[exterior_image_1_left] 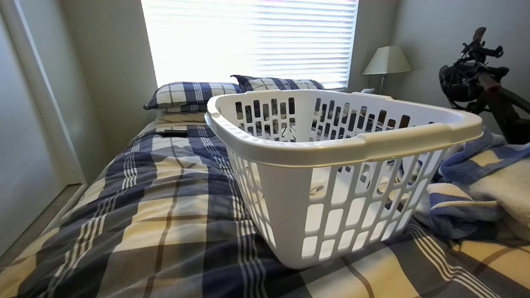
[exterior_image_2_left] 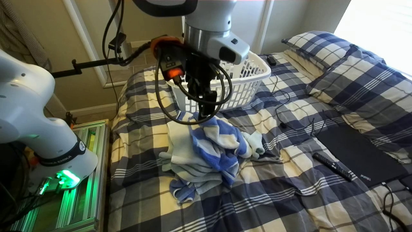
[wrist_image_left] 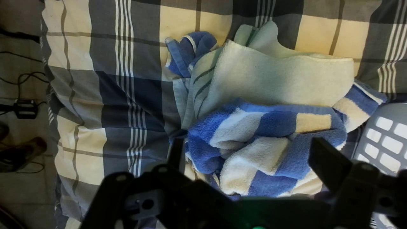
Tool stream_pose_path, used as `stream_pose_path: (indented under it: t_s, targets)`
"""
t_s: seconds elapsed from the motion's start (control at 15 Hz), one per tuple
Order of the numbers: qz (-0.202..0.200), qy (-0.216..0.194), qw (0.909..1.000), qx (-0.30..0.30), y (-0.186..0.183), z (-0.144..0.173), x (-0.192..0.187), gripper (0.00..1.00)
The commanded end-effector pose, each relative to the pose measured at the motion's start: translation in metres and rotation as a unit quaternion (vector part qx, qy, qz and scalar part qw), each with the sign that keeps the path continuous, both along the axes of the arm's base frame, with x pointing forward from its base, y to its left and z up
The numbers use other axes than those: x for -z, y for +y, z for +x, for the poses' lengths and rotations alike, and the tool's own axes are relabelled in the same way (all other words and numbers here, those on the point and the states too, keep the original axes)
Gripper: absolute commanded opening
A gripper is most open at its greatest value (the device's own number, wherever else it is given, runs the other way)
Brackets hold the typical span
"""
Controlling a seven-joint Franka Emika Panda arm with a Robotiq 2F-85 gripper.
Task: Remove the white and blue towel from the bed and put it on the table
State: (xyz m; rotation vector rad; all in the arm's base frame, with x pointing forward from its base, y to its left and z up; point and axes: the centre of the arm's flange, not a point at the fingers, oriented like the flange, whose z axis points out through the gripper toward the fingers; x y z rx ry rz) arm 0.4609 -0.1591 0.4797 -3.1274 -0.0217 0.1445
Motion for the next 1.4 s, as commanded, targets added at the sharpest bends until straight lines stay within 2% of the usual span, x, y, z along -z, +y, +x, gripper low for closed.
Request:
stream_pose_path:
  t_s: [0.0, 0.2, 0.33, 0.6, 0.8, 1.07, 1.33]
  targets:
    - [0.001, 0.006, 0.9998, -0.017, 0.014, -0.003, 0.009, 1.0]
    - [0.01, 0.049, 0.9983, -0.029, 0.058, -0.019, 0.041, 1.0]
    - [0.012, 0.082, 0.9964, -0.015, 0.084, -0.032, 0.069, 1.0]
    - [-0.025, 0.012, 0.9992, 0.028, 0.105, -0.028, 0.108, 1.0]
    - [-0.026, -0.032, 0.9981, 0.047, 0.118, -0.009, 0.121, 1.0]
    - [0.001, -0.046, 0.9948, 0.091, 0.135, 0.01, 0.136, 1.0]
    - [0.004, -0.071, 0.9899, 0.123, 0.137, 0.031, 0.164, 1.0]
